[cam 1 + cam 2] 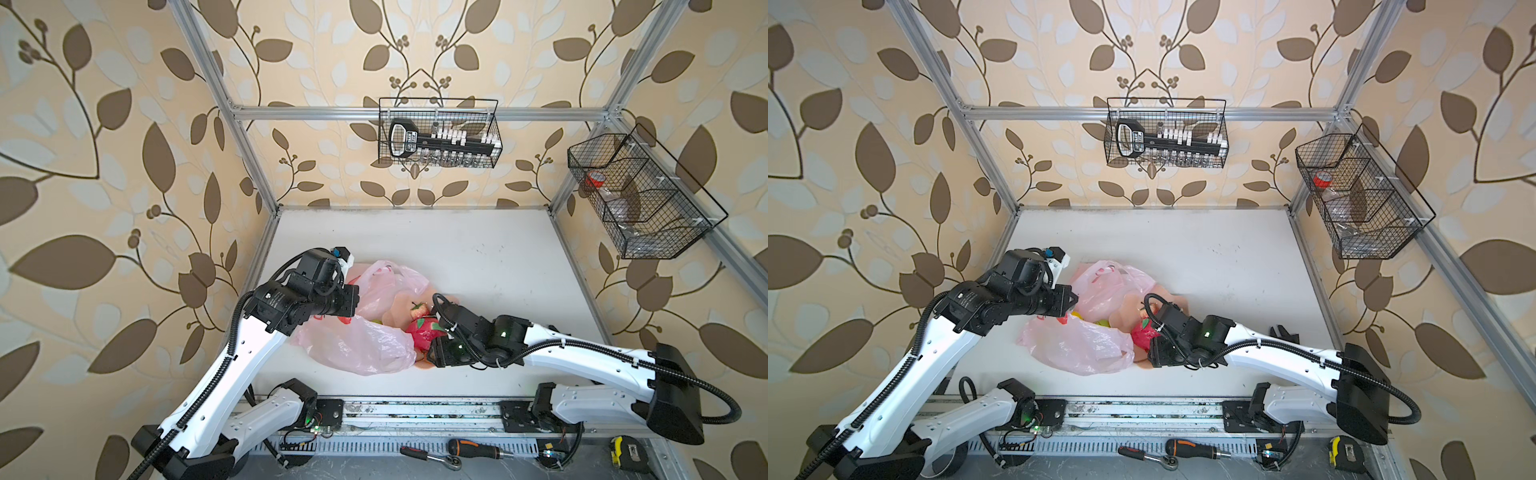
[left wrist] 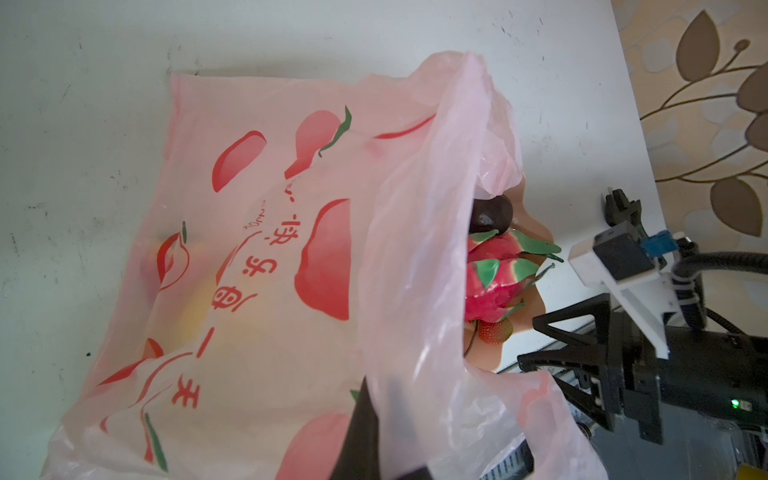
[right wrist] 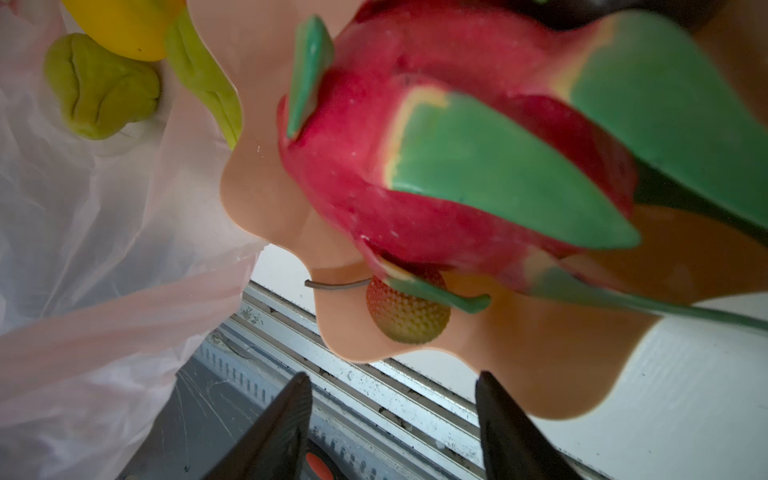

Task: Place the fruits into the plastic bag
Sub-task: 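Withdraw the right gripper from the bag back over the plate, then grasp the small strawberry beside the dragon fruit with the right gripper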

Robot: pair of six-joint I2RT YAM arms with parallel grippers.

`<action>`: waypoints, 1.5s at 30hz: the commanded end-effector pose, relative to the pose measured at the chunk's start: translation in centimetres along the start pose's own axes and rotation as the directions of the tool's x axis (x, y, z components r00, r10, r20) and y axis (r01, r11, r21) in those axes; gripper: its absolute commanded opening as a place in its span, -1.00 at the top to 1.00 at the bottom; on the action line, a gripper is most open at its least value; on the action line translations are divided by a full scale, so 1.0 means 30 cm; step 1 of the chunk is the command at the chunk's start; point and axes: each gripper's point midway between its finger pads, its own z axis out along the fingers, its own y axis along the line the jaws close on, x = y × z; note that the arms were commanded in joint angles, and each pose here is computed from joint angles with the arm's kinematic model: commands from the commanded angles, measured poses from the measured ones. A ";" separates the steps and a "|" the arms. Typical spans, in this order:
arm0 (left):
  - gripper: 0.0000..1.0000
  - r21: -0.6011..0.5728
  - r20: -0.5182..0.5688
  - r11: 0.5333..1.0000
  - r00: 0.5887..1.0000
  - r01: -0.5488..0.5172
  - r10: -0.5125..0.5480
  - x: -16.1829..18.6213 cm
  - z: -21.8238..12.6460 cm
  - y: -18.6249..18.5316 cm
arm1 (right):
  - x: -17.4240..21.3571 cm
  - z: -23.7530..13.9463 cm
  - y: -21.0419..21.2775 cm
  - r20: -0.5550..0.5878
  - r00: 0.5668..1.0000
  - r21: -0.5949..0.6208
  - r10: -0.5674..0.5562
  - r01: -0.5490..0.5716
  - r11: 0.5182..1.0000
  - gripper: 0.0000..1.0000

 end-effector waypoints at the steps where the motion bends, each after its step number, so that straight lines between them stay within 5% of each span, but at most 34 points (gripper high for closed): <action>1: 1.00 0.009 -0.005 1.000 1.000 -0.006 0.006 0.012 -0.010 -0.001 | 0.007 0.025 -0.002 -0.018 1.000 0.001 -0.020 0.020 1.000 -0.26; 32: 1.00 0.007 -0.011 1.000 1.000 -0.008 0.008 0.001 -0.007 -0.005 | 0.005 0.145 -0.067 -0.019 0.998 0.107 -0.054 0.056 0.993 0.12; 45: 1.00 0.004 -0.014 1.000 1.000 -0.009 0.009 -0.002 -0.001 -0.004 | -0.021 0.015 -0.035 0.057 0.996 0.064 -0.064 0.060 0.996 0.39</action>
